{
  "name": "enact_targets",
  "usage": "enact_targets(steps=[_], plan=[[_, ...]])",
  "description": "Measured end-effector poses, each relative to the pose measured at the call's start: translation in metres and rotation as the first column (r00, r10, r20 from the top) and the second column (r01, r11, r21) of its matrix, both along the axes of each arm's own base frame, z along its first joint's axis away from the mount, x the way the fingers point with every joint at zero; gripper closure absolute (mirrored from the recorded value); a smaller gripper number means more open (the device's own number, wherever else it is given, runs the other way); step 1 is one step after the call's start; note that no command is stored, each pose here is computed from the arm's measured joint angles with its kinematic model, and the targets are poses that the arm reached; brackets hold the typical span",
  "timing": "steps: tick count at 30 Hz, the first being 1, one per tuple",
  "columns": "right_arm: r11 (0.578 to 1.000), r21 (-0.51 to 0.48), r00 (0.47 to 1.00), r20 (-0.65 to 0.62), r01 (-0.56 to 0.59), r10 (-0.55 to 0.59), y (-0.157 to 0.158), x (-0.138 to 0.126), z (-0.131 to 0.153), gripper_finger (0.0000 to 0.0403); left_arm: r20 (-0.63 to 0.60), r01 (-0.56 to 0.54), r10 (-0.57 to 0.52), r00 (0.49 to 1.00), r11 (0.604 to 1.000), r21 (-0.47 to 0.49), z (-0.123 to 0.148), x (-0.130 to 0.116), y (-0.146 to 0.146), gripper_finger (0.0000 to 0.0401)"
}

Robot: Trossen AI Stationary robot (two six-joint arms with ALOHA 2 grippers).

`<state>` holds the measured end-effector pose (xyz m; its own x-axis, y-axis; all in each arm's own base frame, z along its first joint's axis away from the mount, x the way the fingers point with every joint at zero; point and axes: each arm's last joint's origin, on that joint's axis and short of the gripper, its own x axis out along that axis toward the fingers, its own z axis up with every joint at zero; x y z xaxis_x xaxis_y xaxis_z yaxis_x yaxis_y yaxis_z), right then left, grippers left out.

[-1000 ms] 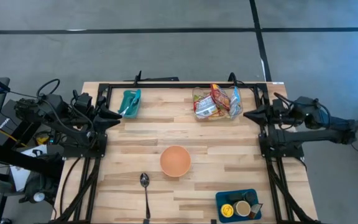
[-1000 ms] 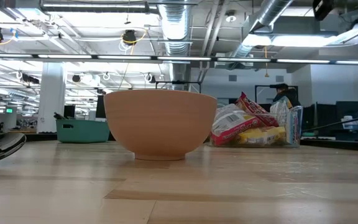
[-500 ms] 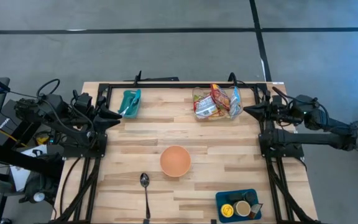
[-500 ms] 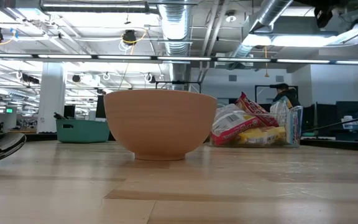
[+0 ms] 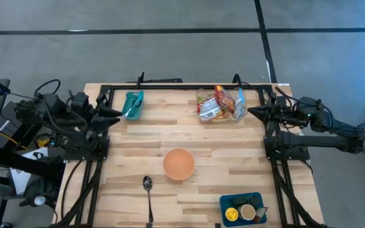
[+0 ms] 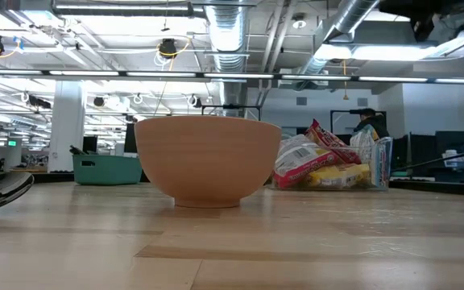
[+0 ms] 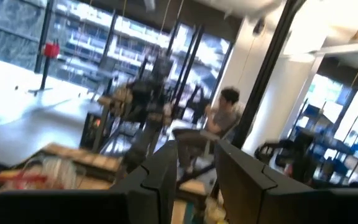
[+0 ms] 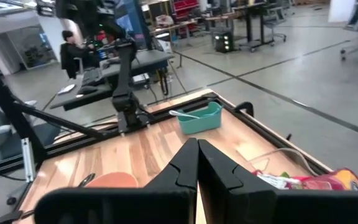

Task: Pick & Place Food Item
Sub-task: Put the black spoon into the light green bin

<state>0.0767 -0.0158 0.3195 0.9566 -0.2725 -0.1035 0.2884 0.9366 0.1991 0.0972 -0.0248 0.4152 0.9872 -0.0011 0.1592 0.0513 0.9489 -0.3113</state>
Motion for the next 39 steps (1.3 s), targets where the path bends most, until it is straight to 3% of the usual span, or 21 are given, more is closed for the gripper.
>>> enact_targets(steps=[11, 20, 27, 32, 36, 39], plan=[[1.000, -0.003, 1.000, -0.003, 0.015, -0.015, 0.000, 0.000, 0.000, 0.0403, 0.262, 0.015, 0.012, 0.965, 0.995, -0.098, 0.026, 0.001, 0.000, 0.0298], [1.000, -0.003, 1.000, -0.015, 0.015, -0.015, 0.000, 0.000, -0.001, 0.0403, 0.323, -0.001, 0.048, 0.945, 0.990, -0.143, 0.031, 0.016, -0.005, 0.0298], [1.000, -0.003, 1.000, -0.015, 0.015, -0.015, 0.000, 0.000, -0.001, 0.0403, 0.248, 0.001, 0.033, 0.968, 0.991, -0.135, 0.020, 0.057, -0.020, 0.0298], [1.000, -0.003, 1.000, -0.015, 0.015, -0.015, 0.000, 0.000, -0.001, 0.0403, 0.170, 0.104, -0.073, 0.983, 0.979, -0.178, 0.005, 0.086, -0.033, 0.0298], [1.000, -0.002, 1.000, -0.015, 0.014, -0.015, 0.000, 0.000, -0.001, 0.0403, 0.073, 0.137, -0.122, 0.990, 0.952, -0.274, -0.012, 0.109, -0.042, 0.0298], [1.000, -0.002, 1.000, -0.016, 0.014, -0.015, 0.000, 0.000, -0.001, 0.0403, 0.022, 0.150, -0.155, 0.988, 0.905, -0.399, -0.023, 0.122, -0.047, 0.0298]])
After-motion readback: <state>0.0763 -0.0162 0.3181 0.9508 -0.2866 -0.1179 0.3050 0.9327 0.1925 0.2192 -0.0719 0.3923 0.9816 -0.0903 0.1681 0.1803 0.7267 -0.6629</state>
